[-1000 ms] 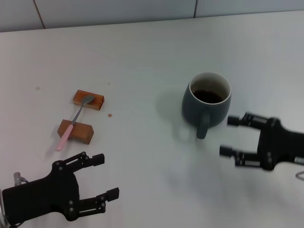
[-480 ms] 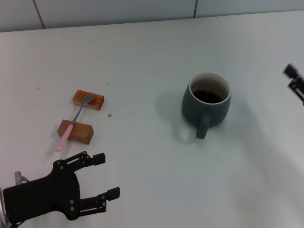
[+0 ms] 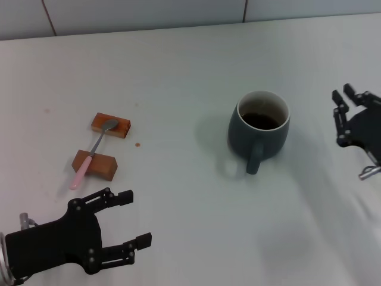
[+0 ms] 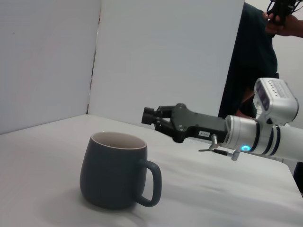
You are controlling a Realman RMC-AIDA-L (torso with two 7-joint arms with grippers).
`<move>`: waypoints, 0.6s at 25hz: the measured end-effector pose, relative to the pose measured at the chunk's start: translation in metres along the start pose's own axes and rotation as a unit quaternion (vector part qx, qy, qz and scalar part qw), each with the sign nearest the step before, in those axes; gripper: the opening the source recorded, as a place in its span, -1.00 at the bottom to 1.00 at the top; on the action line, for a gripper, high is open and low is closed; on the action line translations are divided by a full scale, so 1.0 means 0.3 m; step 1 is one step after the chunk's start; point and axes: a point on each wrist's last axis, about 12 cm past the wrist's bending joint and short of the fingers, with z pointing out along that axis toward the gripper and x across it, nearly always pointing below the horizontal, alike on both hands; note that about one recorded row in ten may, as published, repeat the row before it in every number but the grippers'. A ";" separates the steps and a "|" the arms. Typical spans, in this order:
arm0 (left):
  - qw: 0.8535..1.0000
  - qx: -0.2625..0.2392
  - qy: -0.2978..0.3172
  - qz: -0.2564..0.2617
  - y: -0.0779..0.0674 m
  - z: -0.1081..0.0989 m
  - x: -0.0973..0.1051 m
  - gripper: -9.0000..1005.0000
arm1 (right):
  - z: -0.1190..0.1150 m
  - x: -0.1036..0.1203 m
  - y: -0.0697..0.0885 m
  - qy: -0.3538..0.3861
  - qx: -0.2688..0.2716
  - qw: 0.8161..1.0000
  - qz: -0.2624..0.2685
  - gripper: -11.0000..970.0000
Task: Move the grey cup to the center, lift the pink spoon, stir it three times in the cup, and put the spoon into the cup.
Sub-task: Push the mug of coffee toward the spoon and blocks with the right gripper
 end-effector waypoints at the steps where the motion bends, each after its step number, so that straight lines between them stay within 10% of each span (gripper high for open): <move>1: 1.000 0.000 0.000 0.000 0.000 0.000 0.000 0.68 | 0.010 0.002 0.006 0.006 -0.005 1.000 -0.001 -0.39; 15: 1.000 0.001 -0.001 -0.001 0.000 0.000 -0.002 0.68 | 0.087 -0.012 0.118 0.030 -0.058 0.997 -0.041 -0.97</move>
